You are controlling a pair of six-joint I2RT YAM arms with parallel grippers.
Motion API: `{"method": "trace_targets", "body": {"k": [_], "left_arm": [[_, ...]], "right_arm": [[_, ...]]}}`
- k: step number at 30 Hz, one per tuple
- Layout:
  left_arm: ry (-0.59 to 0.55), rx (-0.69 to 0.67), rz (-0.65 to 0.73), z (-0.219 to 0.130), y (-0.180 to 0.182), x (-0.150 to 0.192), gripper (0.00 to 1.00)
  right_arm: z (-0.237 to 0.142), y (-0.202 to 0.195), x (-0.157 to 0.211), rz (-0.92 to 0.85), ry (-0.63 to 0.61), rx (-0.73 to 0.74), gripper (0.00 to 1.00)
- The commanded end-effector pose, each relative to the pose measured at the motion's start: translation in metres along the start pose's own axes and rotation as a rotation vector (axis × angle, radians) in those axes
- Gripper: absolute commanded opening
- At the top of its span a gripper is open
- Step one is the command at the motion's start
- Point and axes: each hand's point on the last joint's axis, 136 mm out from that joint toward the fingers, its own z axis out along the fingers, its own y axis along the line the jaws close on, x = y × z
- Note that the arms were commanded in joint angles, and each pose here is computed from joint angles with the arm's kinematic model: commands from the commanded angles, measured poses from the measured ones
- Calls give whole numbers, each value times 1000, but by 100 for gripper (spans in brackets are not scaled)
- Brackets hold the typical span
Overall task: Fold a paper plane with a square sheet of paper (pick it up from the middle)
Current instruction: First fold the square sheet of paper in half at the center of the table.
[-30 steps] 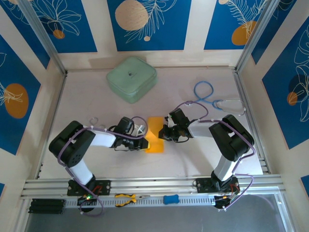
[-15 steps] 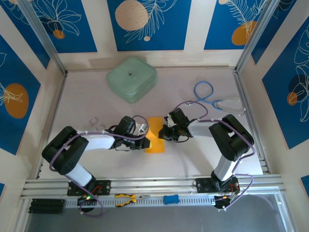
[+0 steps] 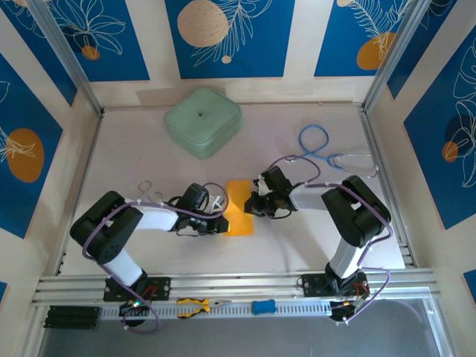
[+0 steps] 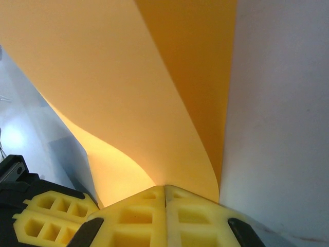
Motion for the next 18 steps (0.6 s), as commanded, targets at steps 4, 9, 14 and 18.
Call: {"method": "trace_targets", "body": {"k": [4,9,14,18], "left_arm": [[124,-135,-38,3,28,51,6],[131,-184,-27,1,29,55,4],[94,-168,4,-7,15,50,4],[42,-146,46,-20,-4,38,5]], "right_arm": [[5,-71,36,98,102,244,0],[4,-71,35,89,104,244,0],[3,-68,31,58,111,235,0],[5,-65,29,43,125,230,0]]}}
